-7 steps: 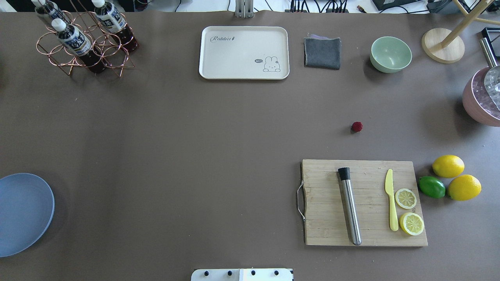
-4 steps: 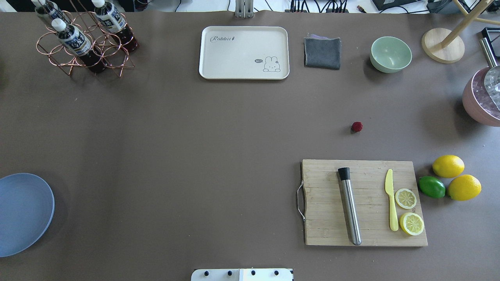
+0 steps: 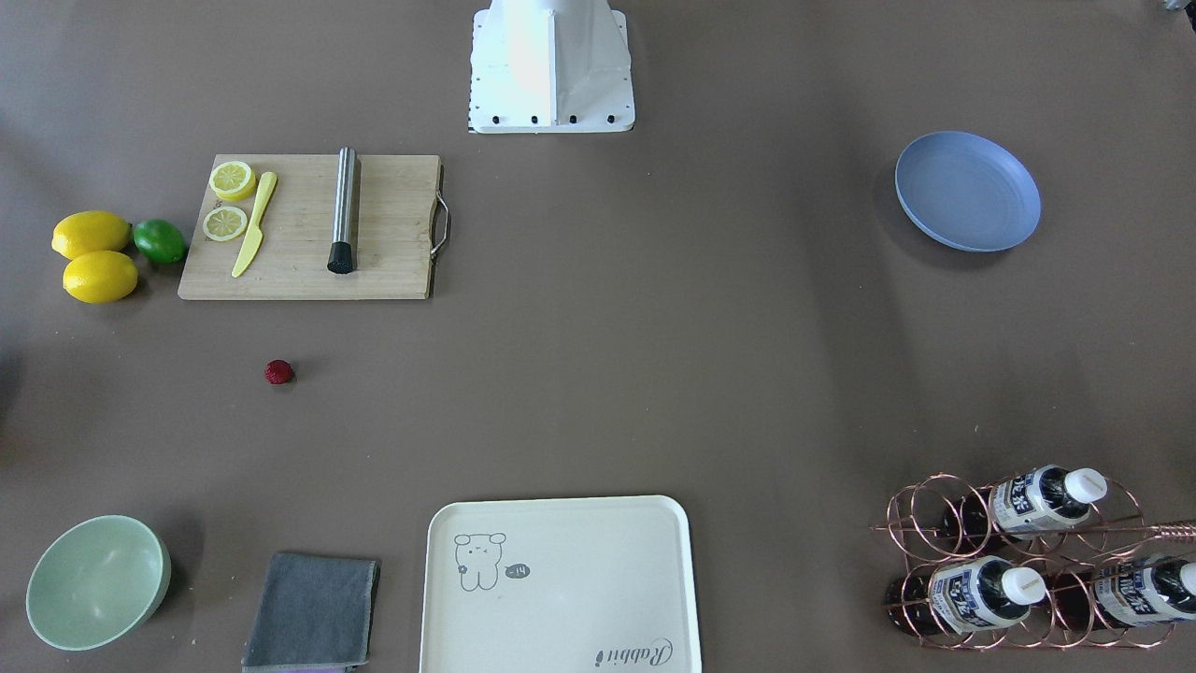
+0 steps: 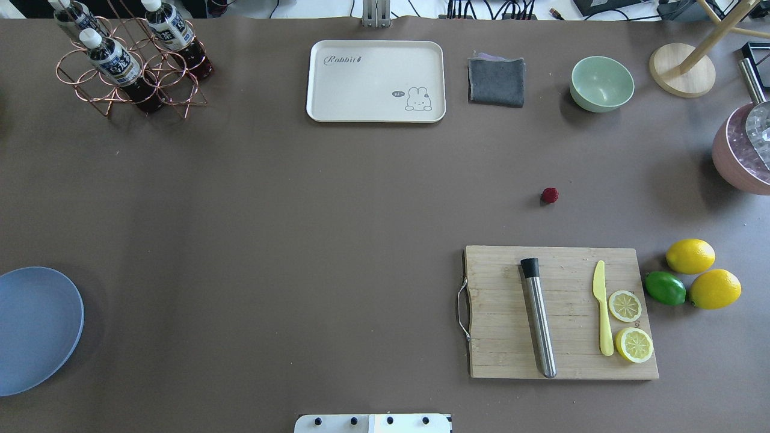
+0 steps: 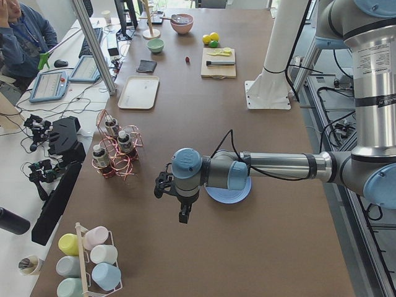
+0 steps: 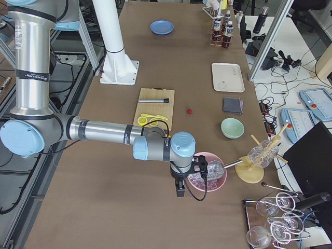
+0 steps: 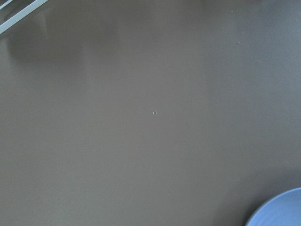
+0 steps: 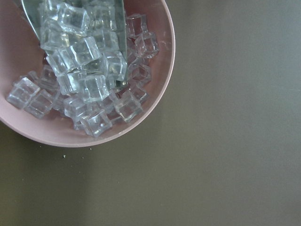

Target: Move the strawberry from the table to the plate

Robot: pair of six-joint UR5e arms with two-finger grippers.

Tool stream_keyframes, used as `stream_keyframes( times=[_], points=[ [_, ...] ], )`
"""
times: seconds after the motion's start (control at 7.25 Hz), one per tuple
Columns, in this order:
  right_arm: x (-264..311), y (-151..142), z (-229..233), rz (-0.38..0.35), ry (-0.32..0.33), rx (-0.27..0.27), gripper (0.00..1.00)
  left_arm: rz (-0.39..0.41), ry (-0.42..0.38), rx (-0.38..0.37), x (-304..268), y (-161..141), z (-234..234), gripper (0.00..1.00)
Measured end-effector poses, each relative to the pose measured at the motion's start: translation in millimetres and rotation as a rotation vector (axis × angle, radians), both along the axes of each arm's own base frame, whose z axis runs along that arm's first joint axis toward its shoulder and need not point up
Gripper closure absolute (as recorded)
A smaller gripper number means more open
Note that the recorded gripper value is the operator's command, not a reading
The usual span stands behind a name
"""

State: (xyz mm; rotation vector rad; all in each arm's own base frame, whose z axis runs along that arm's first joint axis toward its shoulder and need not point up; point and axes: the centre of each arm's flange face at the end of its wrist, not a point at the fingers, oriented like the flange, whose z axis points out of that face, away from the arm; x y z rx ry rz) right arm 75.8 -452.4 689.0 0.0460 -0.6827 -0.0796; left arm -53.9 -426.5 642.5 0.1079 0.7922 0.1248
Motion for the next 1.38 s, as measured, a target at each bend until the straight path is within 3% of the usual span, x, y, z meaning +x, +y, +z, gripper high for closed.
stream_keyframes(
  times=[0.55, 0.97, 1.38],
  points=[
    [-0.8, -4.2, -4.6, 0.006, -0.014, 0.004, 0.0, -0.002, 0.006, 0.048, -0.4, -7.3, -19.8, 0.01],
    [-1.1, -9.1, -14.1, 0.005, -0.015, 0.024, 0.0, 0.001, 0.01, 0.211, 0.1, -12.4, -32.7, 0.01],
    [-8.3, -22.4, -69.9, -0.007, -0.096, 0.16, 0.0, 0.028, 0.02, 0.317, 15.1, -14.7, -37.6, 0.0]
  ],
)
